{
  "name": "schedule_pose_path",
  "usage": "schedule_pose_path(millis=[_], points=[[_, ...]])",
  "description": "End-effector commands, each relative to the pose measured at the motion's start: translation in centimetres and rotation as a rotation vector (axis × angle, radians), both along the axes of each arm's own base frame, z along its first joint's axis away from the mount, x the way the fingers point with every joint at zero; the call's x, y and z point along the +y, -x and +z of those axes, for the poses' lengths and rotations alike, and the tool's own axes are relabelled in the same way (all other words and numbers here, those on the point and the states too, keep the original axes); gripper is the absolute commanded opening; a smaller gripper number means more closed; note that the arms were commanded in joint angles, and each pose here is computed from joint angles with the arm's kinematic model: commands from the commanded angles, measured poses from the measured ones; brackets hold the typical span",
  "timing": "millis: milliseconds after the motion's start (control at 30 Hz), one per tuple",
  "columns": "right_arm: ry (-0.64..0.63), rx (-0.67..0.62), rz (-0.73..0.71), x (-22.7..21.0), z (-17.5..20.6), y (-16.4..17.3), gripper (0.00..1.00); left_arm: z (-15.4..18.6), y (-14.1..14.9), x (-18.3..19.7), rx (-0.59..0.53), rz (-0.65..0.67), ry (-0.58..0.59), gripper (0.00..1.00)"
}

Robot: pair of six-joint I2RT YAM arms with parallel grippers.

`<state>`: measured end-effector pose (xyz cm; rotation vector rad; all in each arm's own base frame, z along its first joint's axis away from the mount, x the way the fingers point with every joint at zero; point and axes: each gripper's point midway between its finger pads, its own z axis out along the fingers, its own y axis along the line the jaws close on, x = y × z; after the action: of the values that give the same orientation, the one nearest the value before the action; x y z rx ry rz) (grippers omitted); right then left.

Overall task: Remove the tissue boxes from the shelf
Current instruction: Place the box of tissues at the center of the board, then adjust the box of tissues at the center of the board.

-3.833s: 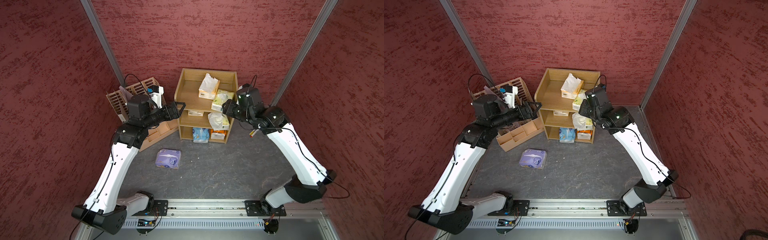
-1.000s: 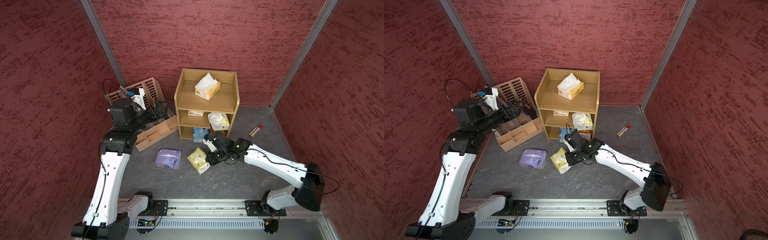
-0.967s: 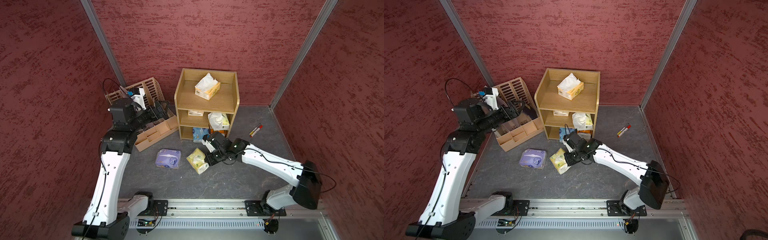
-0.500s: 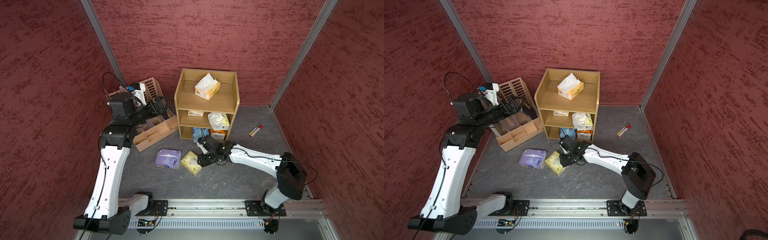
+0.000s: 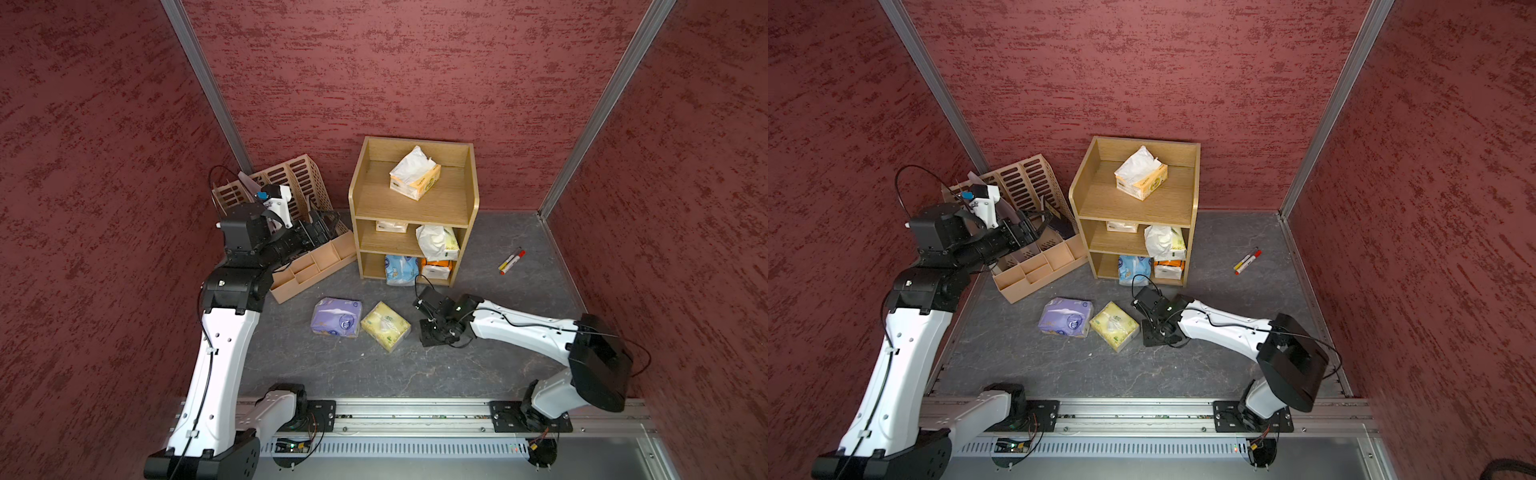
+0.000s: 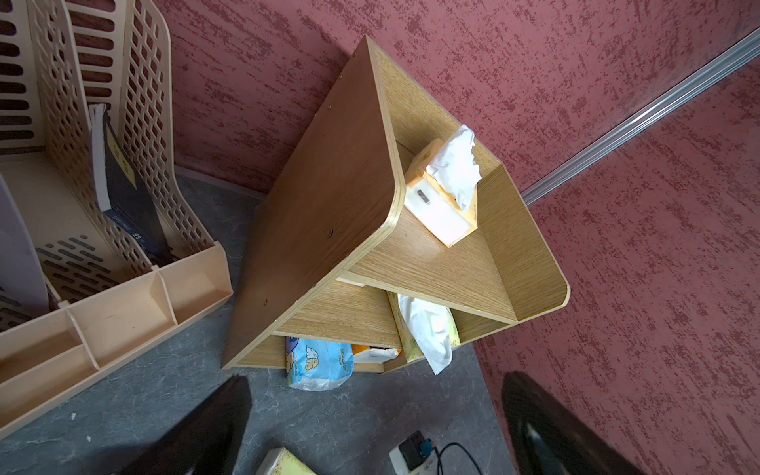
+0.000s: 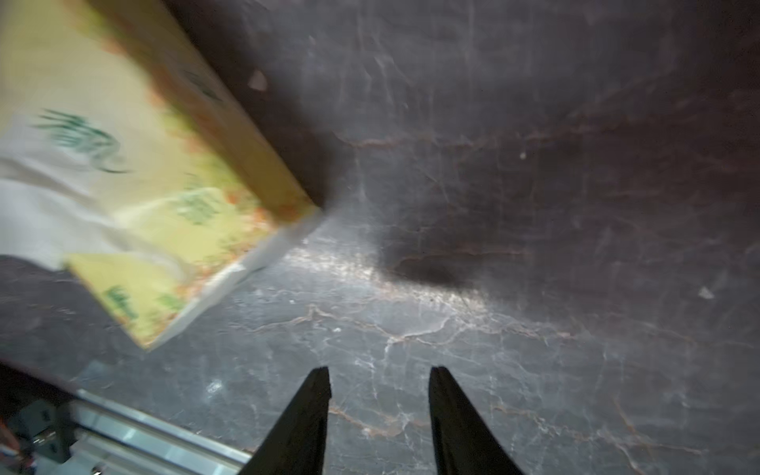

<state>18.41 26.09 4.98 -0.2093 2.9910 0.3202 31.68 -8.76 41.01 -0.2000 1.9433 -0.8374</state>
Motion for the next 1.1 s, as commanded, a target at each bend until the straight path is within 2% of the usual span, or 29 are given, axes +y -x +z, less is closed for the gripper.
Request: schedule_pose_path(millis=[0, 167, 433, 700, 900, 1067], points=[[-0.06, 0.017, -0.034, 2.3, -0.6, -0.6, 0.4, 1.2, -0.3, -0.1, -0.043, -0.015, 0.013, 1.0], [-0.018, 0.014, -0.062, 3.9, -2.0, -2.8, 0.4, 2.0, -0.2, 0.0, -0.057, -0.011, 0.011, 1.0], [-0.008, -0.038, -0.134, 3.8, -0.2, -6.7, 0.4, 1.7, -0.4, -0.3, -0.039, -0.03, 0.031, 1.0], [-0.172, -0.096, -0.104, 6.0, 3.6, -9.0, 0.44, 1.5, -1.0, -0.9, -0.019, -0.047, 0.101, 1.0], [-0.182, -0.167, -0.073, 3.9, 9.5, -7.8, 0.47, 2.4, -1.8, -1.4, -0.04, -0.07, 0.116, 1.0], [-0.344, -0.314, -0.021, 2.1, 19.3, -5.9, 0.49, 2.0, -3.1, -1.5, -0.028, -0.071, 0.103, 1.0]])
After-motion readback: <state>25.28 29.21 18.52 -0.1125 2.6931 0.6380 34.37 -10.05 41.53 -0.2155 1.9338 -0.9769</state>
